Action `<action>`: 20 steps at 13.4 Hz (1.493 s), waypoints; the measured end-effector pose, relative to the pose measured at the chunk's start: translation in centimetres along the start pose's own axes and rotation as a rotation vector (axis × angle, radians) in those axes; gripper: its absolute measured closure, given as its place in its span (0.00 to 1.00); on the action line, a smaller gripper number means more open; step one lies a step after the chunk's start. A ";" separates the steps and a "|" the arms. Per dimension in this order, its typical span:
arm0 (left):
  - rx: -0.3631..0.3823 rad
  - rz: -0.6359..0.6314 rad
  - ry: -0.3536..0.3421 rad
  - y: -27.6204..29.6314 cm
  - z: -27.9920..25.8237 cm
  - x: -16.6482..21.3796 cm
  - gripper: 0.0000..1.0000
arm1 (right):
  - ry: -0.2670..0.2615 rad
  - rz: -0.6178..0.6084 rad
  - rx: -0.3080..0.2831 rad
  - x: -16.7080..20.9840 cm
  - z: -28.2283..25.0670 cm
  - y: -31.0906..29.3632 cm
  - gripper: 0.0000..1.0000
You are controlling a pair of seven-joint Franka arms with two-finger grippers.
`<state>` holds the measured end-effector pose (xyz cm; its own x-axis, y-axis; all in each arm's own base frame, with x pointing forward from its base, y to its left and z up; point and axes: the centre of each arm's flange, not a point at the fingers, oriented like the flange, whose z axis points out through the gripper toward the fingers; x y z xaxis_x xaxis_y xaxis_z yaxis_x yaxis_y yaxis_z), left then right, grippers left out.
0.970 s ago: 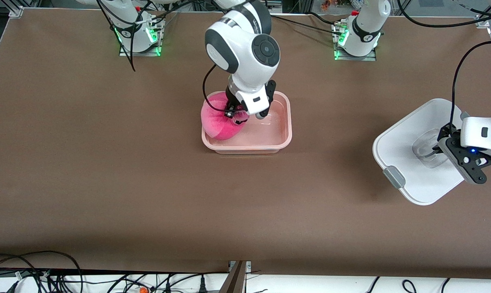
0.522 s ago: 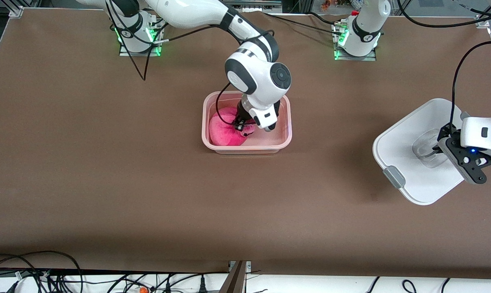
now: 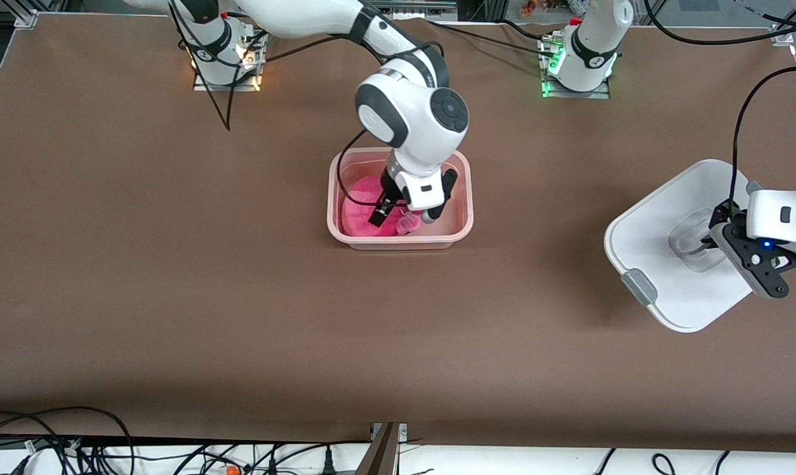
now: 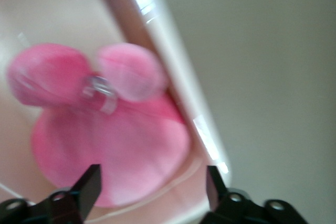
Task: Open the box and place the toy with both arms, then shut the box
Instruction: 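Lower the toy into the box and open the right gripper, then carry the lid over the box with the left gripper while the right gripper withdraws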
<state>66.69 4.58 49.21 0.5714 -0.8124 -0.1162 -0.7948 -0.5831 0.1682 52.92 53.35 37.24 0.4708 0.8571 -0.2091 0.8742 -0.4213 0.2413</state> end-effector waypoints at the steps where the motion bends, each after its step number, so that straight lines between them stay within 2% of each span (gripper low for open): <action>1: -0.005 0.003 -0.003 0.1 0.1 0.0 0.93 | 0.034 0.041 0.005 -1.2 -2.2 2.1 0.00; 2: -0.013 0.019 -0.008 0.2 0.2 0.1 0.93 | 0.065 0.085 0.015 -2.5 -4.6 3.7 0.00; 3: -0.021 0.048 -0.007 0.5 0.2 0.4 0.93 | 0.075 0.133 0.019 -4.0 -6.9 4.9 0.00; 5: -0.033 0.107 0.002 1.3 0.4 1.6 0.93 | 0.057 0.234 0.017 -7.4 -10.2 7.3 0.00; 6: -0.037 0.135 0.003 2.1 0.5 2.7 0.93 | 0.059 0.282 0.030 -9.0 -11.1 9.2 0.00; 7: -0.039 0.168 0.003 3.3 0.6 4.4 0.93 | 0.071 0.336 0.067 -10.8 -11.5 11.6 0.00; 9: -0.039 0.251 -0.005 6.7 0.7 8.5 0.93 | 0.105 0.462 0.188 -15.6 -11.6 17.6 0.00; 12: -0.029 0.399 -0.029 13.7 1.3 15.7 0.93 | 0.136 0.616 0.299 -24.5 -12.6 23.3 0.00; 15: 0.023 0.557 -0.031 22.7 2.9 23.7 0.93 | 0.132 0.688 0.361 -32.4 -13.8 23.9 0.00; 18: 0.071 0.583 -0.026 33.3 6.4 30.9 0.93 | 0.113 0.771 0.421 -39.2 -12.0 24.0 0.00; 20: 0.105 0.608 -0.015 38.5 9.1 34.1 0.93 | 0.105 0.838 0.449 -43.8 -10.5 25.4 0.00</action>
<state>53.72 -45.59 42.77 0.0073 -0.9990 -0.0435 -0.9938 -0.0121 0.1109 53.25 8.28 62.46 0.9704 0.2378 -0.0424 0.2316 -0.9658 -0.1161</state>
